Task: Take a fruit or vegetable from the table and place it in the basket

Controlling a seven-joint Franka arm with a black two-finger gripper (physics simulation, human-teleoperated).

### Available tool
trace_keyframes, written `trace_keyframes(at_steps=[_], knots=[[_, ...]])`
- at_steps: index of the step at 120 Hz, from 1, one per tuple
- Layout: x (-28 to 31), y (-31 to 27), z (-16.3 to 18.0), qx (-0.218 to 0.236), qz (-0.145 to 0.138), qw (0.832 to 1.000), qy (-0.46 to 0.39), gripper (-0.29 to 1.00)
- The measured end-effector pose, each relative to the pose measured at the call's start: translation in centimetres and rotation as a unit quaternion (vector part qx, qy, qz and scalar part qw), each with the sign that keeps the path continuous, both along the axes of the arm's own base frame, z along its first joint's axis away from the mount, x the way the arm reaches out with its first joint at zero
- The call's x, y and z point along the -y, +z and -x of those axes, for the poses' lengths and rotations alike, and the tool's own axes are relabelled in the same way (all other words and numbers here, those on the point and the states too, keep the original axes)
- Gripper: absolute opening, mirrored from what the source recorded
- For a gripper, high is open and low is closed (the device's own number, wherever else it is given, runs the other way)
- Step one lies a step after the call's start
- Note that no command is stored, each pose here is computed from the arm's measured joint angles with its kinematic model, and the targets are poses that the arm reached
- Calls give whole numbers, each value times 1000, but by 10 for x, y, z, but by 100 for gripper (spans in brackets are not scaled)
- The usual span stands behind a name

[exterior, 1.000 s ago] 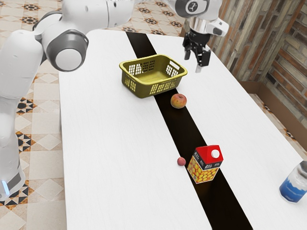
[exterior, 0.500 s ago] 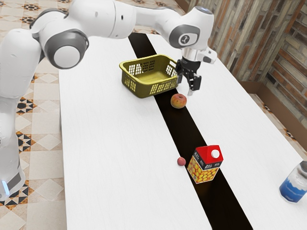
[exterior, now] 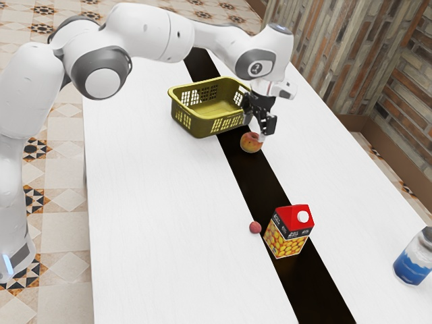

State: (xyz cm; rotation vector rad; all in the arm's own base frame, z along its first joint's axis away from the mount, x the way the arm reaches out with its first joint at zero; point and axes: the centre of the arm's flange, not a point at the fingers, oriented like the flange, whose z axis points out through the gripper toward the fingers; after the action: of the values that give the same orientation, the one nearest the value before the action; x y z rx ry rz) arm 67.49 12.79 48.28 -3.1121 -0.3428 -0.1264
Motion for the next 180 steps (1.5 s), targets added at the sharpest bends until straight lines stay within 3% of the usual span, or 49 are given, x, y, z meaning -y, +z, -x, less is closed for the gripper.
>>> trace_keyframes(at_steps=[180], knots=[[-25, -62, -15, -12, 12, 1000, 18, 70]])
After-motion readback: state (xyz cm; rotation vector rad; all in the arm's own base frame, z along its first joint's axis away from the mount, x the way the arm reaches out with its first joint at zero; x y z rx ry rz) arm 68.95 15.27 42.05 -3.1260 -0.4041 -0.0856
